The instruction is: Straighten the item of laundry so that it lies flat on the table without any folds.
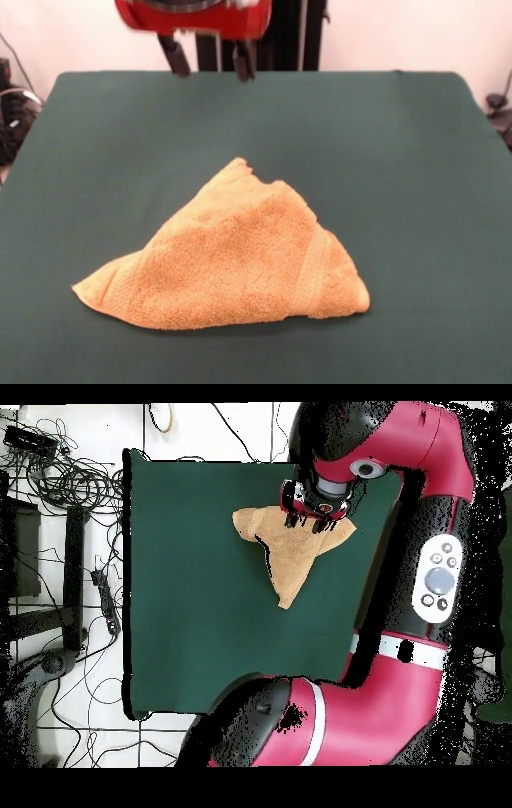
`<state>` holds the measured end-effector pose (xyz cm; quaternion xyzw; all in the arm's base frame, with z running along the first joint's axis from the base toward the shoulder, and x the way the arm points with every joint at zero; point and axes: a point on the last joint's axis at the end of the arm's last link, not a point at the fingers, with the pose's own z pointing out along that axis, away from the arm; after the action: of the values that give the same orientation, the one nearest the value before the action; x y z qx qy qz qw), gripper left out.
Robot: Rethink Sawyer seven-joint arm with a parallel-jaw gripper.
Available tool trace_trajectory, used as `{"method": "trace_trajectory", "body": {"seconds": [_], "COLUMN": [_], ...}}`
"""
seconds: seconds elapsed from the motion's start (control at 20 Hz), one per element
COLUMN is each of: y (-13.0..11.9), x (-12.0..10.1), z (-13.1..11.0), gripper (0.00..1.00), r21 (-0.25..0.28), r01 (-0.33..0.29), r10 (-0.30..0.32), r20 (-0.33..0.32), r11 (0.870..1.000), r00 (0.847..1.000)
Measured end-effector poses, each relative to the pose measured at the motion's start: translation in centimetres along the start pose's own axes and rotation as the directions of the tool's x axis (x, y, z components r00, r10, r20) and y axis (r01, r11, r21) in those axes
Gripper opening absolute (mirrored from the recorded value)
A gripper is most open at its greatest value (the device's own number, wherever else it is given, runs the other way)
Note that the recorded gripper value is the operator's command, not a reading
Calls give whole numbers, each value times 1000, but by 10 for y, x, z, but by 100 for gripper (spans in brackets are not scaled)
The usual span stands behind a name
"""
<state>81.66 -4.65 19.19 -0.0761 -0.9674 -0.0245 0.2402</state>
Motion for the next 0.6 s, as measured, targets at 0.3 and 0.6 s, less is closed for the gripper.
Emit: {"method": "trace_trajectory", "body": {"seconds": [0.3,0.6], "y": [-4,-2], "x": [-24,-48], "z": [48,115], "gripper": [100,100], "r21": [-8,-20], "r01": [-7,-8], "r10": [7,7], "r20": [-35,-87], "r11": [1000,1000], "r00": [999,996]}}
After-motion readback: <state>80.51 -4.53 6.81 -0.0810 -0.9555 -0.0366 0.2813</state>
